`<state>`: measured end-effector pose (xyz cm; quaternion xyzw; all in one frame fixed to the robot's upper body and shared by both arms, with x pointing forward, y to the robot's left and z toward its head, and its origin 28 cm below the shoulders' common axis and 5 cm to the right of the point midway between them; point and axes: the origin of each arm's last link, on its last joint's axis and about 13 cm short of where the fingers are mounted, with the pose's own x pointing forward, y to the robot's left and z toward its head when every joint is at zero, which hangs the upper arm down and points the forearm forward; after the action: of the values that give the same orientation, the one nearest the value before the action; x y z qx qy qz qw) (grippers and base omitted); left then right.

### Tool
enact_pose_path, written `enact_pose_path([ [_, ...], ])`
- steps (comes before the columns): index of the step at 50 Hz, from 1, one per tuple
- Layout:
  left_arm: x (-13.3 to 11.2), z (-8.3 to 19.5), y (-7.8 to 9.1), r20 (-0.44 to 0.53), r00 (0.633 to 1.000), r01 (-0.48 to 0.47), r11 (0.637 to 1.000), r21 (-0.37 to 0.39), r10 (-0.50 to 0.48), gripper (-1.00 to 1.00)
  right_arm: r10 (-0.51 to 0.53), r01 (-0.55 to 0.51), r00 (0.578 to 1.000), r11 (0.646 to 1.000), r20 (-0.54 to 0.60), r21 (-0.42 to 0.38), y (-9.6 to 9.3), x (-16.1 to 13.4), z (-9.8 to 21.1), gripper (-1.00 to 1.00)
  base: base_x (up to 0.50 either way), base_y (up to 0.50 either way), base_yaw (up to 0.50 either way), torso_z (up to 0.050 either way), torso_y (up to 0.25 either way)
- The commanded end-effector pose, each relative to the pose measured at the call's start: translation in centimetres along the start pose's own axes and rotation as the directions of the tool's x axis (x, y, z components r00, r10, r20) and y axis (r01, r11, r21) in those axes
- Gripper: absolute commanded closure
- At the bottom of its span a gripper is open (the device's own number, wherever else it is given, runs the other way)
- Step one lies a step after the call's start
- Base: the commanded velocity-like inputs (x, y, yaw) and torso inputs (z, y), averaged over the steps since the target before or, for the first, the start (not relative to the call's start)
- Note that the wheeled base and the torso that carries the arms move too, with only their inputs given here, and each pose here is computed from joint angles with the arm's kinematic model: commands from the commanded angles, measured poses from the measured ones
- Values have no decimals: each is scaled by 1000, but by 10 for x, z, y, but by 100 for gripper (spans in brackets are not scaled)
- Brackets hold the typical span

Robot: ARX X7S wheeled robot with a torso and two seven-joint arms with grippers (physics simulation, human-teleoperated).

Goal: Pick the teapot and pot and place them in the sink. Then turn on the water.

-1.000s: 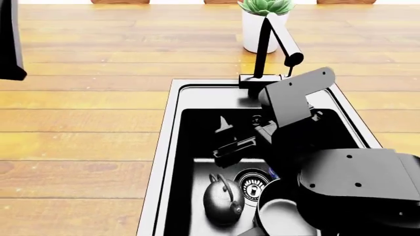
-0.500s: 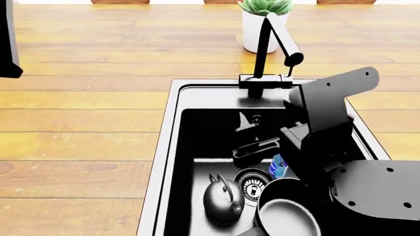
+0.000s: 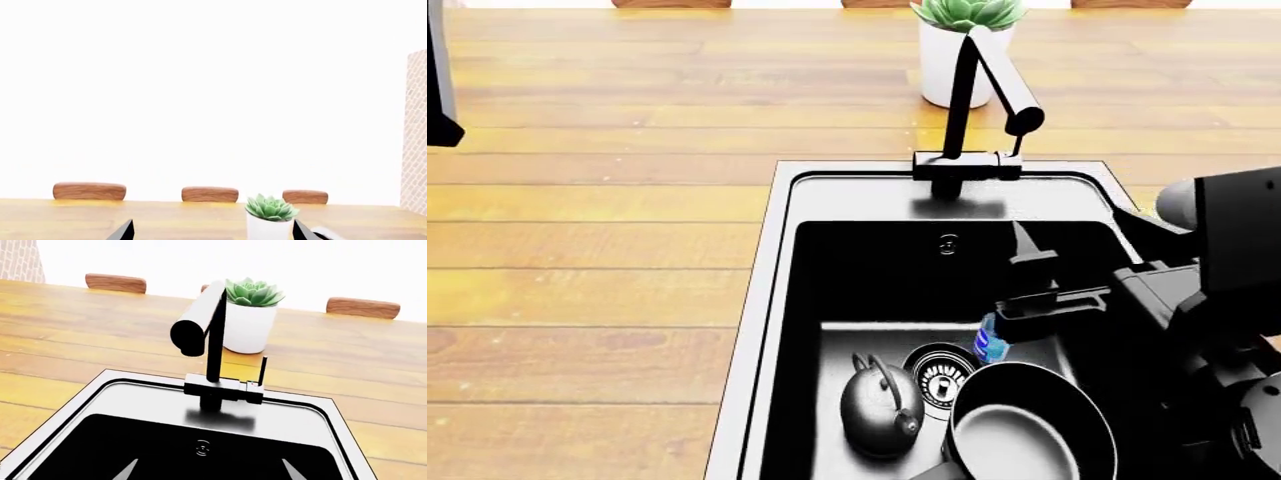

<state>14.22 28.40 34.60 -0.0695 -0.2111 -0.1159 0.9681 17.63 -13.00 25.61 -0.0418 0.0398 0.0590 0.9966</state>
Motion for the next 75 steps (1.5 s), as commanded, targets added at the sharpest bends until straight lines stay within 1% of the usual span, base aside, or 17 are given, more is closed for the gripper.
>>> enact_pose_path([
  [1, 0, 2, -1, 5, 1000, 0, 1000, 3, 0, -100, -73, 72, 997, 997, 16, 10, -14, -8, 4, -100, 0, 0, 0, 0, 0],
  [7, -1, 2, -1, 4, 1000, -2, 1000, 5, 2, -100, -145, 144, 989, 989, 13, 31, -29, -4, 5, -100, 0, 0, 0, 0, 0],
  [20, -1, 2, -3, 1, 1000, 0, 1000, 8, 0, -100, -266, 267, 963, 963, -31, 23, -55, 15, 4, -100, 0, 0, 0, 0, 0],
  [25, 0, 2, -3, 1, 1000, 1, 1000, 7, -1, -100, -297, 298, 953, 955, -61, 6, -62, 27, 4, -100, 0, 0, 0, 0, 0],
  [29, 0, 2, -3, 1, 1000, 2, 1000, 6, -2, -100, -292, 294, 950, 956, -109, 5, -67, 41, 2, -100, 0, 0, 0, 0, 0],
  [34, -1, 2, -3, 0, 1000, 1, 1000, 4, -1, -100, -307, 310, 940, 951, -152, 1, -72, 57, 1, -100, 0, 0, 0, 0, 0],
  [36, -1, 3, -3, 1, 1000, 1, 1000, 5, -1, -100, -301, 308, 939, 951, -165, 13, -73, 63, 1, -100, 0, 0, 0, 0, 0],
  [39, -1, 4, -4, 4, 1000, 4, 1000, 6, -4, -100, -320, 324, 929, 946, -183, -13, -73, 73, 1, -100, 0, 0, 0, 0, 0],
  [42, -1, 4, -4, 4, 1000, 4, 1000, 6, -4, -100, -338, 343, 921, 939, -191, -7, -74, 86, 2, -100, 0, 0, 0, 0, 0],
  [46, -1, 5, -4, 4, 1000, 2, 1000, 7, -2, -100, -356, 364, 916, 931, -187, 11, -78, 103, 3, -100, 0, 0, 0, 0, 0],
  [51, -2, 6, -4, 6, 1000, -1, 1000, 8, 1, -100, -384, 386, 908, 922, -169, -22, -83, 122, -1, -100, 0, 0, 0, 0, 0],
  [52, -2, 6, -4, 7, 1000, -2, 1000, 8, 2, -100, -394, 398, 907, 917, -151, -8, -83, 127, -2, -100, 0, 0, 0, 0, 0],
  [53, -3, 6, -4, 8, 1000, -3, 1000, 8, 3, -100, -393, 392, 907, 919, -152, -34, -84, 130, -3, -100, 0, 0, 0, 0, 0],
  [58, -4, 7, -4, 11, 1000, -6, 1000, 10, 6, -100, -378, 375, 913, 926, -155, -47, -85, 146, -5, -100, 0, 0, 0, 0, 0],
  [63, -4, 7, -4, 10, 1000, -6, 1000, 12, 6, -100, -375, 377, 911, 926, -171, -20, -88, 161, -5, -100, 0, 0, 0, 0, 0],
  [69, -4, 7, -4, 10, 1000, -7, 1000, 13, 7, -100, -387, 388, 905, 921, -177, -31, -91, 176, -8, -100, 0, 0, 0, 0, 0],
  [75, -5, 7, -4, 11, 1000, -4, 1000, 15, 4, -100, -393, 397, 899, 918, -192, -18, -94, 186, -9, -100, 0, 0, 0, 0, 0],
])
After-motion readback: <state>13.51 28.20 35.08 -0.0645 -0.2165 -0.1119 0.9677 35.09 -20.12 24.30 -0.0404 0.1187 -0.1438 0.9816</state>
